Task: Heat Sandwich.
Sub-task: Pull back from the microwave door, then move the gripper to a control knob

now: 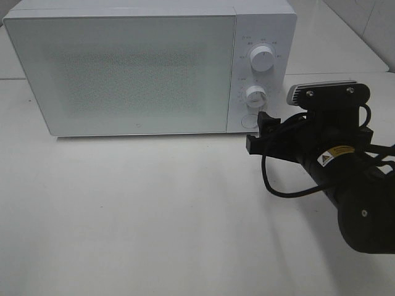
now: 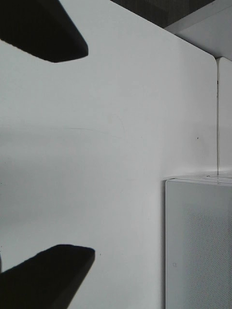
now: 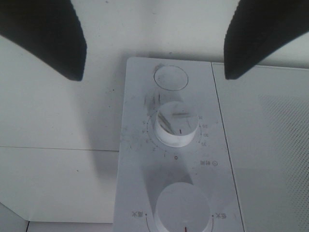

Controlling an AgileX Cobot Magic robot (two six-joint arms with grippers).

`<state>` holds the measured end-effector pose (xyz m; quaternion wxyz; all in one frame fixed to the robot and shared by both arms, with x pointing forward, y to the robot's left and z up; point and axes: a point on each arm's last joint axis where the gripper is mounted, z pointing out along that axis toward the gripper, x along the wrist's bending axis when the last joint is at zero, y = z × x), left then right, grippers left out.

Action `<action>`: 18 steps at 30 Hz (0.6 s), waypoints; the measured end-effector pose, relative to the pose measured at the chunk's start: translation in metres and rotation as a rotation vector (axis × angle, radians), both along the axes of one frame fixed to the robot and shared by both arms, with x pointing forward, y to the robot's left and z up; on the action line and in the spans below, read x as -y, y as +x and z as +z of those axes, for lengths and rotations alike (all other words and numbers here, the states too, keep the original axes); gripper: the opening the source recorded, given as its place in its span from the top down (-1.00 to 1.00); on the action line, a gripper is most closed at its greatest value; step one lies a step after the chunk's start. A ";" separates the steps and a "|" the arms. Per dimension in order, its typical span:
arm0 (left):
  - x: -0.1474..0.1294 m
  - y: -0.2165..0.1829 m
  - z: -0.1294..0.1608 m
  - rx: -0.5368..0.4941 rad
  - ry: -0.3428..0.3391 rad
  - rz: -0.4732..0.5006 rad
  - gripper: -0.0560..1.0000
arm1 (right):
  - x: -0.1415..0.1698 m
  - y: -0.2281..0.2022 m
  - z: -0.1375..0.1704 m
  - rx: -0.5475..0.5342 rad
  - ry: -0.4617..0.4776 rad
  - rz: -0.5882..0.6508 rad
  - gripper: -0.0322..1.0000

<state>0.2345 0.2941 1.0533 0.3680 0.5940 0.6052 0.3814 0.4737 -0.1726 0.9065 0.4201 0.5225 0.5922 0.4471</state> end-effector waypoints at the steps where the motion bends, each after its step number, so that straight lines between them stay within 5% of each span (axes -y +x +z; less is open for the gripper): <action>1: 0.000 0.000 0.000 0.000 0.000 0.000 -0.94 | -0.001 0.002 0.000 0.002 0.002 -0.003 -0.53; 18: 0.000 0.000 0.000 0.000 0.000 -0.001 -0.94 | -0.026 0.041 -0.001 0.054 0.052 -0.074 -0.53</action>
